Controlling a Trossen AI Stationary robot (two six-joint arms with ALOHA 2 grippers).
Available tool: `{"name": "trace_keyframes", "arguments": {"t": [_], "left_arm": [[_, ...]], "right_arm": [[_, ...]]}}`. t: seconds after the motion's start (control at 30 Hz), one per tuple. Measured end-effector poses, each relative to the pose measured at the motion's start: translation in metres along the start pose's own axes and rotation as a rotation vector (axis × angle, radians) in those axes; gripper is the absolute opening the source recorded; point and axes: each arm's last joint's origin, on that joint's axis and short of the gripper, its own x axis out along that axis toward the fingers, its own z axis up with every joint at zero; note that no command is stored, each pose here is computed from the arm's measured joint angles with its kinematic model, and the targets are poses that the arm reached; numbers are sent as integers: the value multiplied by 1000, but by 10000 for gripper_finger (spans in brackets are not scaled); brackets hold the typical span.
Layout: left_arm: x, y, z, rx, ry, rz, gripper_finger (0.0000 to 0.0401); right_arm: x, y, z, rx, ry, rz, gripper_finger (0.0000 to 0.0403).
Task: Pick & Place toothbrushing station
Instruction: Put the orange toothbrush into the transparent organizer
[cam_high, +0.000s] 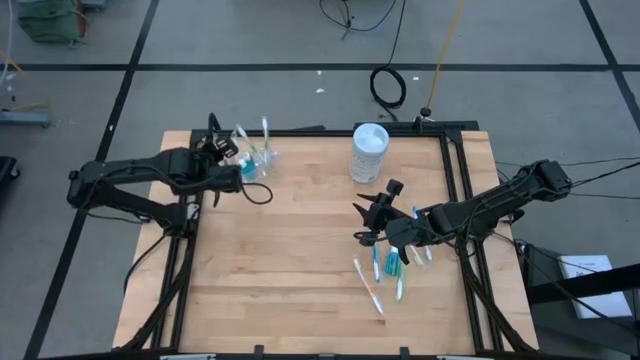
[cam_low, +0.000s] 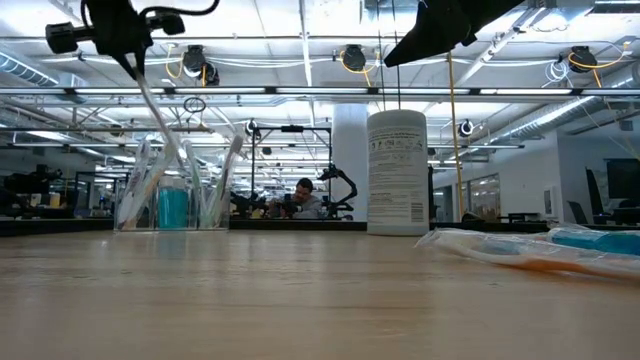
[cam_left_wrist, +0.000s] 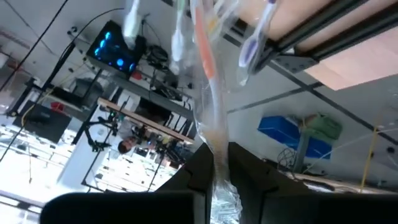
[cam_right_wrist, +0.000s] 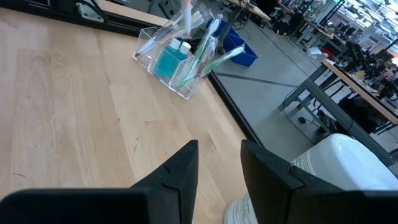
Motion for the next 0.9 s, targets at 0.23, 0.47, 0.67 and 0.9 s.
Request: {"name": "trace_keyframes", "arguments": {"t": [0.23,0.47,0.67,0.9], "left_arm": [[-5,3,-5,-15,-67,-6,31],[-5,4,-5,57,-39,5,44],[-5,5,-7,-2,38,36,45],[-3,4,-7,-124,-11,2,46]], "right_arm": [[0,0,0,0,0,0,112],[0,2,0,27,0,60,112],[0,3,0,27,1,101,112],[0,2,0,9,0,99,112]]}}
